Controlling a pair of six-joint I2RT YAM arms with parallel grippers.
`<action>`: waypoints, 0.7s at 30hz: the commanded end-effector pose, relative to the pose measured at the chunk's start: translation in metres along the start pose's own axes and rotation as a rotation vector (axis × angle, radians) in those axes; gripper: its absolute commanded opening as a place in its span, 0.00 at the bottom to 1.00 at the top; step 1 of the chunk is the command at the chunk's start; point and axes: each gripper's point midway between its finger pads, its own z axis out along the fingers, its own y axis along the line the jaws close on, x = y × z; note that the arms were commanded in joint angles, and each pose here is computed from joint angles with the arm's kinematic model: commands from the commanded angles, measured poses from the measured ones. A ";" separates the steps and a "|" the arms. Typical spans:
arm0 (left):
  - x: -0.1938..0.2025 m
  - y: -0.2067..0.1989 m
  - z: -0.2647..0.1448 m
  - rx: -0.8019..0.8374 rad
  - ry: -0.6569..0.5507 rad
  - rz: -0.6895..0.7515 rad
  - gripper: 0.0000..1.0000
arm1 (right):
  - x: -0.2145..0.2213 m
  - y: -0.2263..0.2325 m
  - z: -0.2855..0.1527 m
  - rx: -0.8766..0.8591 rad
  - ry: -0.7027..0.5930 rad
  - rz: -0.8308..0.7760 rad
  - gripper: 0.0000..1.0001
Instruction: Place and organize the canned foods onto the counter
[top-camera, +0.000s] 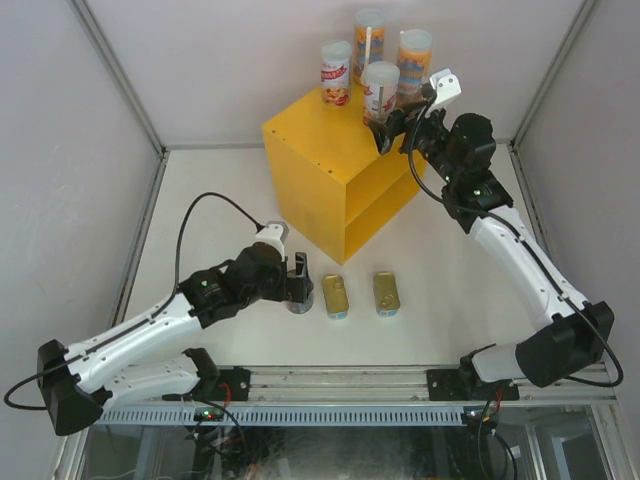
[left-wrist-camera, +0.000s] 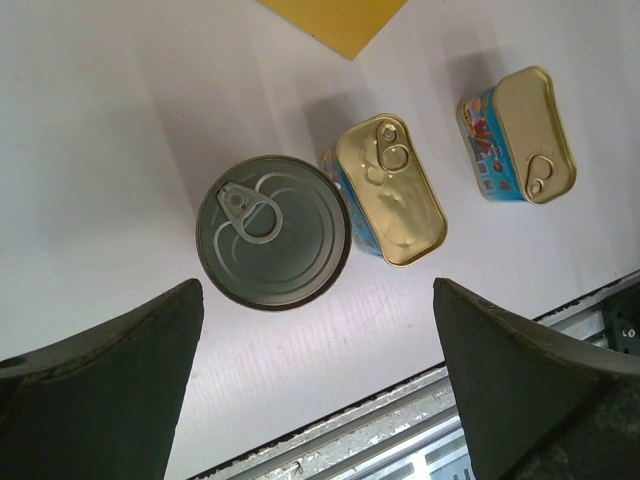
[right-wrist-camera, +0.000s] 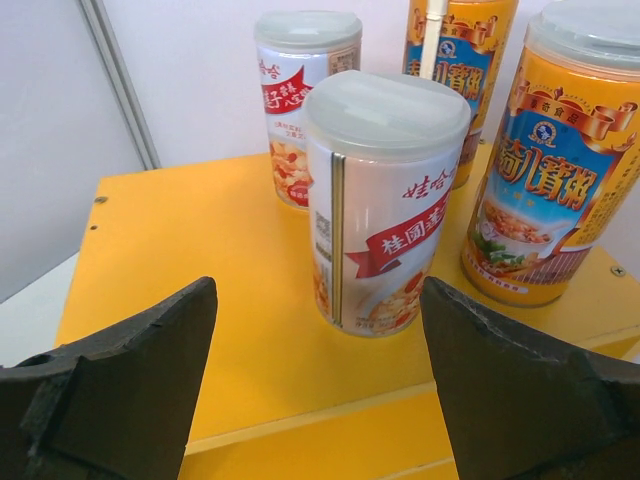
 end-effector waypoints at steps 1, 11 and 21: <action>0.009 0.004 0.008 -0.038 0.017 0.000 1.00 | -0.030 0.011 -0.021 0.006 -0.066 -0.029 0.81; 0.016 0.009 0.023 -0.110 0.056 0.046 1.00 | -0.048 0.032 -0.062 0.016 -0.102 -0.054 0.81; 0.022 0.012 0.036 -0.141 0.080 0.072 1.00 | -0.062 0.053 -0.100 0.008 -0.141 -0.050 0.81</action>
